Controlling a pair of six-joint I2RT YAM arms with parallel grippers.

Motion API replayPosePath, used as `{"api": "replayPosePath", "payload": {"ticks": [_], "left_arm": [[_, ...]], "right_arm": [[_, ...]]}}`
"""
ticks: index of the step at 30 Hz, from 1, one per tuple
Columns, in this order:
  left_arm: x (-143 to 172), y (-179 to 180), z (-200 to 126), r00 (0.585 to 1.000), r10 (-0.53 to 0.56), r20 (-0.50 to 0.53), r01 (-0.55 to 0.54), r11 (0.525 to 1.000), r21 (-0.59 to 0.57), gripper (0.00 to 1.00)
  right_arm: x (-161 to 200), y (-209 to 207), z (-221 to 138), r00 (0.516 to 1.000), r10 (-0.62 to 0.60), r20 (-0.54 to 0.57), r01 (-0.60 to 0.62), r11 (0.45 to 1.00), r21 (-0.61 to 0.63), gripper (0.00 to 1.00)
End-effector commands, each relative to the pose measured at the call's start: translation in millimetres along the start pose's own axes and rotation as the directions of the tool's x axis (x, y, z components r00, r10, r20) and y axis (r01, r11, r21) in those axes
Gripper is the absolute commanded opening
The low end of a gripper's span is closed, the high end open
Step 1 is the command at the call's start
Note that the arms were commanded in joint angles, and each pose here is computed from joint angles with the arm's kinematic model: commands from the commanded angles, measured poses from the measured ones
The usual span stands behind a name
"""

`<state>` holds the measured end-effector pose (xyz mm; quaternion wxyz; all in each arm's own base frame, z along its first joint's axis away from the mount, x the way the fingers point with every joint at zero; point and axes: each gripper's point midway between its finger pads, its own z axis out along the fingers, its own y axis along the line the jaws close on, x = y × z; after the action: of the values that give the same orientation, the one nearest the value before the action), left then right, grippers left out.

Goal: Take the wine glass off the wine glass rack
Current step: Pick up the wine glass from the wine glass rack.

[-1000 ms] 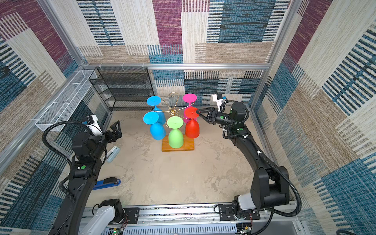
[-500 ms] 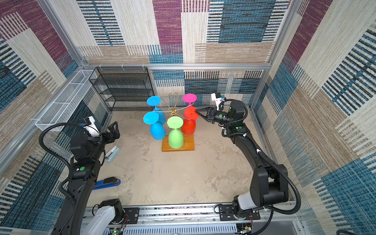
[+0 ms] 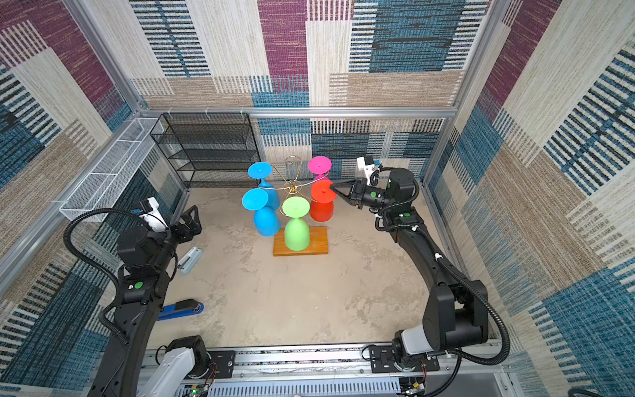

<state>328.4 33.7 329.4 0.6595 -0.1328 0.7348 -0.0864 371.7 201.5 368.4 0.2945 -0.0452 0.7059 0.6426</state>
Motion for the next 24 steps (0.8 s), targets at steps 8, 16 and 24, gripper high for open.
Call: {"api": "replayPosePath", "payload": {"ticks": [8, 16, 24], "left_arm": [[-9.1, -2.8, -2.5, 0.999, -0.028, 0.035, 0.027, 0.999, 0.020, 0.96], [-9.0, -2.8, -2.3, 0.998, -0.041, 0.037, 0.040, 0.999, 0.025, 0.96], [-10.1, -1.8, -3.0, 0.998, -0.048, 0.043, 0.047, 0.999, 0.024, 0.96]], "right_arm": [[8.0, 8.4, -5.7, 1.000, 0.030, -0.007, -0.030, 1.000, 0.005, 0.00], [9.2, 24.5, -11.5, 1.000, 0.027, 0.012, -0.027, 1.000, -0.001, 0.00], [12.9, 29.8, -13.4, 0.999, 0.037, 0.023, -0.037, 0.999, -0.012, 0.00]]}}
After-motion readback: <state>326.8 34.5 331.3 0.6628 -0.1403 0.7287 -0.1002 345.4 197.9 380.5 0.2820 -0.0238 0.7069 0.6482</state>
